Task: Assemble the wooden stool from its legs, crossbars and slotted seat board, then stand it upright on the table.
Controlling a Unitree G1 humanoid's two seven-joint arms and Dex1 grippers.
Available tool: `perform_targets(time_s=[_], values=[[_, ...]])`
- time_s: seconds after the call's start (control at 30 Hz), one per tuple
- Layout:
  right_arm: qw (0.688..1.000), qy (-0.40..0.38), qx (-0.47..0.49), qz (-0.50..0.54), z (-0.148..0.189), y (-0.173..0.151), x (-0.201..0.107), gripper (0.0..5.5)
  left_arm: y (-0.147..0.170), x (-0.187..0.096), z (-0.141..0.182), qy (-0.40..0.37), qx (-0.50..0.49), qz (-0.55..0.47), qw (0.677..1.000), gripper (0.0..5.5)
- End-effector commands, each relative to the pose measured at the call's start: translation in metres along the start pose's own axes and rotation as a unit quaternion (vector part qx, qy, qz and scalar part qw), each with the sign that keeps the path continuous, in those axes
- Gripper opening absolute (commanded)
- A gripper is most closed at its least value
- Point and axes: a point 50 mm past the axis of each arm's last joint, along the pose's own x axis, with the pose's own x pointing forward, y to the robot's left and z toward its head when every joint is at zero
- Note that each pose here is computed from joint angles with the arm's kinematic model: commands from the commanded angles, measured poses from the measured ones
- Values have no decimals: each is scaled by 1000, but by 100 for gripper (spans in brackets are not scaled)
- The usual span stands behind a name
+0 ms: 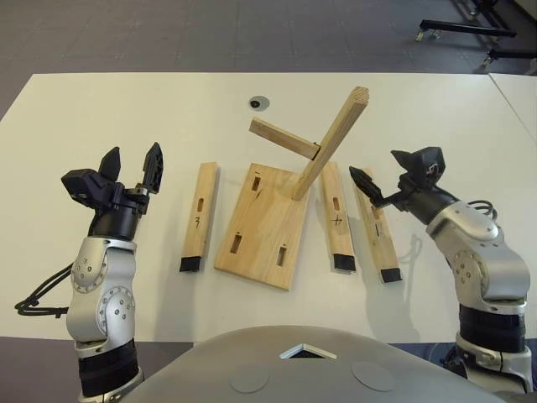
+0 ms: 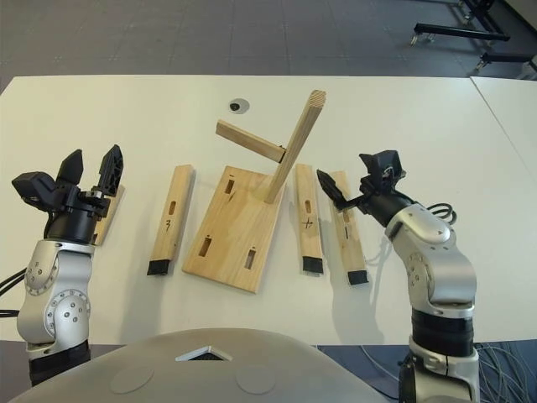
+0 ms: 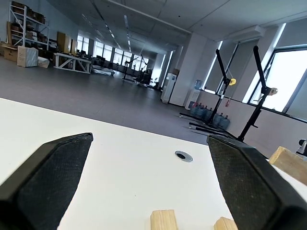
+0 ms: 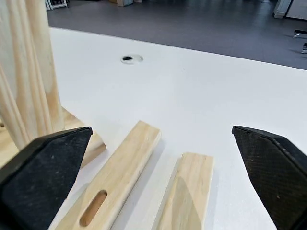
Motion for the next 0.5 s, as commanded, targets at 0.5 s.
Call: perform_targets(time_s=[0.5], values=[[959,282,-5,-39,-57,-4,-34,445,-21,-2,-4,-1,13,-32,999,437]])
